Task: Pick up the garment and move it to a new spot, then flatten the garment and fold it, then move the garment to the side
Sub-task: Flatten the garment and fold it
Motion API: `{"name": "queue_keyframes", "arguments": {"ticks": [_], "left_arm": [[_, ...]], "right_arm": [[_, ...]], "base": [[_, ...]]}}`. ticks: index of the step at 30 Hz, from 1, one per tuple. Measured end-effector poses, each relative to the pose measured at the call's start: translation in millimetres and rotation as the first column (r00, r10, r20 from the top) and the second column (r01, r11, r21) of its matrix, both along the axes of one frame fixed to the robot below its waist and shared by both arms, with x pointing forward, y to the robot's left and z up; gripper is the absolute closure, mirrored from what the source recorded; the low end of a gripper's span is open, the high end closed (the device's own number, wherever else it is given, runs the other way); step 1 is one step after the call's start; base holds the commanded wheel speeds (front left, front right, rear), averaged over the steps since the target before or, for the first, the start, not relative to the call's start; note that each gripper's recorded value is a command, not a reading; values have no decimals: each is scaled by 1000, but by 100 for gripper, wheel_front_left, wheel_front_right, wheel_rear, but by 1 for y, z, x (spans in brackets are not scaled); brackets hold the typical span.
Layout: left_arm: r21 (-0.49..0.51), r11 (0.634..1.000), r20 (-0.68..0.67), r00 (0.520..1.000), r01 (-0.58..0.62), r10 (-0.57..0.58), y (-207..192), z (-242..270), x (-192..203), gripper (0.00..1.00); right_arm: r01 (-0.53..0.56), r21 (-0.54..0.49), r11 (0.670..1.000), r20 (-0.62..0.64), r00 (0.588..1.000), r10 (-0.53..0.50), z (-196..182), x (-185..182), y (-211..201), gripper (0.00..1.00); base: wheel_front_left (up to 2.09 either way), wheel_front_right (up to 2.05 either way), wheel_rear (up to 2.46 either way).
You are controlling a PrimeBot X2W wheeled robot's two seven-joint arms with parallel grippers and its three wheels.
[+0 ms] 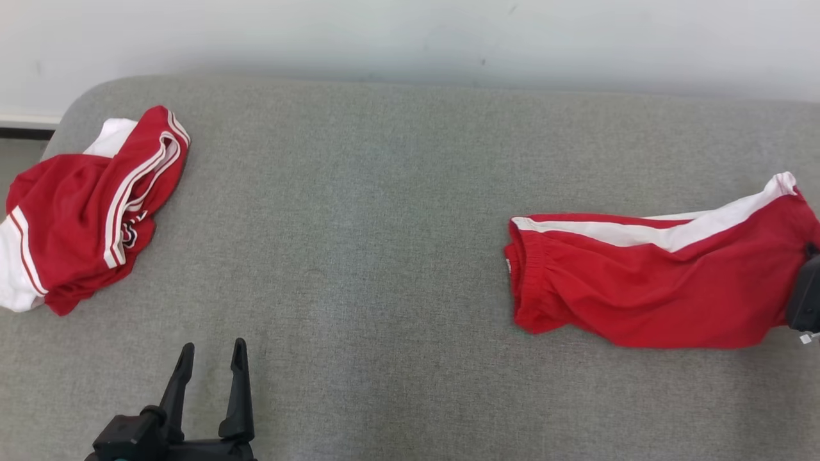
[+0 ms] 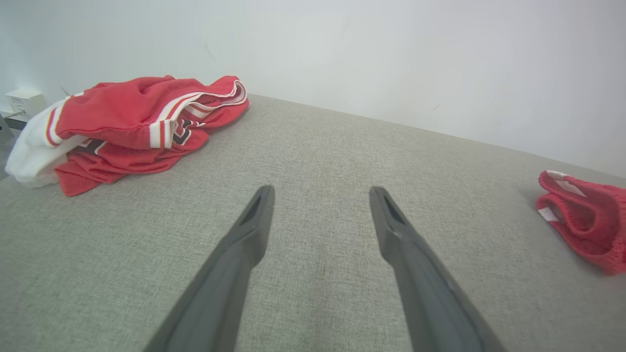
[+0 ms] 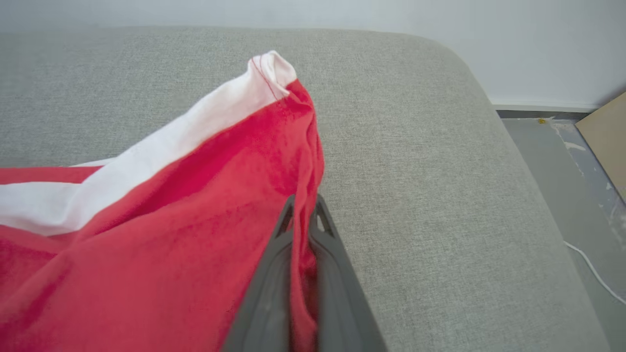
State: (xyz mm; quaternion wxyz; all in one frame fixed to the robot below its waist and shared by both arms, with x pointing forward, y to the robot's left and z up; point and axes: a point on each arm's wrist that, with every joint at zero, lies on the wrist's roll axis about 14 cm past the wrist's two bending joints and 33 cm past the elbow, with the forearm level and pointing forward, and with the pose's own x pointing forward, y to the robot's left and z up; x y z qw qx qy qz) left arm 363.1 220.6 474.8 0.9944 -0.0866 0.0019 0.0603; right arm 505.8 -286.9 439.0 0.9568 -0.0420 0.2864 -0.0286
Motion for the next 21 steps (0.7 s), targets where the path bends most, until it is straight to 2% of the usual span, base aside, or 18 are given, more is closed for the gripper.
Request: {"name": "queue_keyframes", "arguments": {"ticks": [3, 6, 9, 21], "left_arm": [[-4, 1000, 7, 1000, 7, -7, -4, 2, -1, 0], [-7, 1000, 13, 1000, 10, -10, -5, 4, -1, 0], [-13, 1000, 16, 1000, 11, -11, -6, 5, -4, 0], [-22, 1000, 31, 999, 17, -16, -10, 9, -11, 0]], "right_arm": [[-13, -44, 999, 43, 999, 15, 16, 0, -2, 100], [-35, -45, 998, 76, 996, 39, 28, 4, 9, 100], [-97, -40, 994, 109, 989, 101, 41, 7, 39, 100], [-314, 32, 949, 66, 948, 312, 50, -11, 151, 100]], "base": [[0, 0, 0], [0, 0, 0], [0, 0, 0], [0, 0, 0]]}}
